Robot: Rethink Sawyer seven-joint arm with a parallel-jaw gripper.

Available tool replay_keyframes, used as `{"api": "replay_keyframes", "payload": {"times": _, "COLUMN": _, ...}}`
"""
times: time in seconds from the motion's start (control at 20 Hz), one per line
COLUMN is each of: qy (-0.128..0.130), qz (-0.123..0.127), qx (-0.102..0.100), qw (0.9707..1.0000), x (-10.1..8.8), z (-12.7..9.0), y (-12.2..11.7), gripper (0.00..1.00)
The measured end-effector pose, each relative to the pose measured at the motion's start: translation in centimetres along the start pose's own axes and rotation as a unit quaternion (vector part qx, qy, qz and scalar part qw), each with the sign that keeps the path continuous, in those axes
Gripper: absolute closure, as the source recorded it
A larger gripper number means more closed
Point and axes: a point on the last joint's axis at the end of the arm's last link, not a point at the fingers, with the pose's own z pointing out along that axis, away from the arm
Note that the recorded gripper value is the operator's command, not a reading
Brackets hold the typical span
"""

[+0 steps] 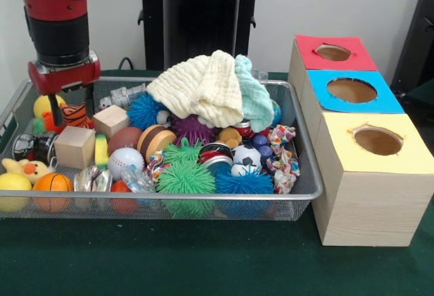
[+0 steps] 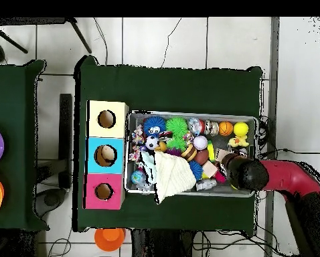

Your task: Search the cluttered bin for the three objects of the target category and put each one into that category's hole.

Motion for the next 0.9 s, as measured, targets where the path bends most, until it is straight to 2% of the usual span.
{"api": "replay_keyframes", "payload": {"times": 0.3, "qy": 0.01, "qz": -0.028, "qx": 0.009, "qw": 0.9995, "x": -1.3, "z": 0.3, "y": 0.4, "gripper": 0.0}}
{"api": "replay_keyframes", "payload": {"times": 0.4, "qy": 0.022, "qz": -0.04, "qx": 0.011, "qw": 0.9989, "x": -1.9, "z": 0.3, "y": 0.5, "gripper": 0.0}}
{"api": "replay_keyframes", "payload": {"times": 0.65, "qy": 0.045, "qz": -0.056, "qx": 0.006, "qw": 0.9974, "x": -2.8, "z": 0.6, "y": 1.1, "gripper": 0.0}}
{"api": "replay_keyframes", "payload": {"times": 0.9, "qy": 0.076, "qz": -0.077, "qx": -0.003, "qw": 0.9941, "x": -4.3, "z": 1.7, "y": 2.0, "gripper": 0.0}}
